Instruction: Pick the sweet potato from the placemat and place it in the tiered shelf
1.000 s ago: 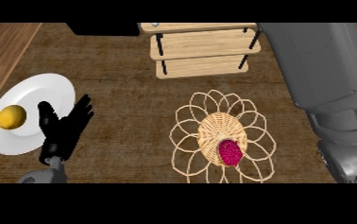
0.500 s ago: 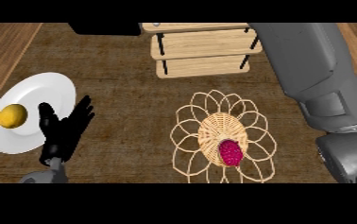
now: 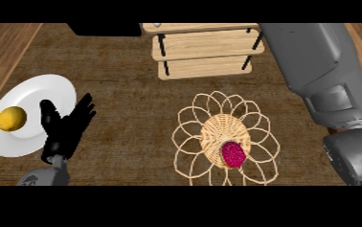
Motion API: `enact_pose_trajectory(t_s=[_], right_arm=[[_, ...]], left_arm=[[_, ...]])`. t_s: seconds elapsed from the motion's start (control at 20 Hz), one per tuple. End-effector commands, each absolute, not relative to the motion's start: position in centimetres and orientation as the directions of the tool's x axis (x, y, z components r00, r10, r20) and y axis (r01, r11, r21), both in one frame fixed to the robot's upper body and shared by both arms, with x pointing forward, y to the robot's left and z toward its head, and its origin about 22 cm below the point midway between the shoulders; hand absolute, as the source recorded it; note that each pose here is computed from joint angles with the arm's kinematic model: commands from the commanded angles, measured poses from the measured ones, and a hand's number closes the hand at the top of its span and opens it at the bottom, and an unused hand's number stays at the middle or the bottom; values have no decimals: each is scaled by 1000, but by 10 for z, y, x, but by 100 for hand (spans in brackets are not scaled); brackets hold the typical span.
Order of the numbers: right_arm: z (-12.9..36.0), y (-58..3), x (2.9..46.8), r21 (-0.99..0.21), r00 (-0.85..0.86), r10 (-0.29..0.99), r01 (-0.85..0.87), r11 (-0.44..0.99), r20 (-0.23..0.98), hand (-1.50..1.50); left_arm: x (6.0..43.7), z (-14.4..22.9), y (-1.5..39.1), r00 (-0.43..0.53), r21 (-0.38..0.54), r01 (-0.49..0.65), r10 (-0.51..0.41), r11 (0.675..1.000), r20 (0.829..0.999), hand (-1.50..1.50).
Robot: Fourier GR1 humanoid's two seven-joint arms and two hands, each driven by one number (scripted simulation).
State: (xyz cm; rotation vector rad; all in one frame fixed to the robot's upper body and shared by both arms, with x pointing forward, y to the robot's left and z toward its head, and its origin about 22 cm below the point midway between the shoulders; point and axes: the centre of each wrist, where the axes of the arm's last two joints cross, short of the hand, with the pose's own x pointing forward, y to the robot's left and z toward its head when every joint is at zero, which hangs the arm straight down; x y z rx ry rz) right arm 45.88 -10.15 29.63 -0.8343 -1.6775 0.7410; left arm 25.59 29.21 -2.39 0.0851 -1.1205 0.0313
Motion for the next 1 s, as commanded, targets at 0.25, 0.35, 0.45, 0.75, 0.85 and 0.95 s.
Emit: enact_pose_trajectory(t_s=[0.25, 0.35, 0.45, 0.75, 0.85, 0.95], right_arm=[[296, -87, 458, -653, -121, 682, 207, 728, 722, -150], [297, -101, 462, -618, -129, 651, 220, 755, 748, -150], [313, -116, 463, -546, -138, 580, 222, 808, 803, -150], [319, -124, 461, -318, -183, 358, 217, 923, 915, -150], [319, -126, 460, -245, -187, 289, 228, 942, 939, -150], [336, -140, 459, -201, -190, 259, 280, 939, 947, -150]], left_arm=[[246, -25, 287, 446, 62, -73, -23, 995, 895, 0], [252, -31, 297, 439, 56, -76, -17, 996, 898, 0], [257, -23, 292, 424, 61, -59, -30, 996, 905, 0], [251, -24, 294, 438, 37, -56, -9, 998, 899, 0], [246, -29, 288, 432, 37, -77, 0, 996, 902, 0], [265, -16, 287, 446, 49, -74, -11, 996, 895, 0]])
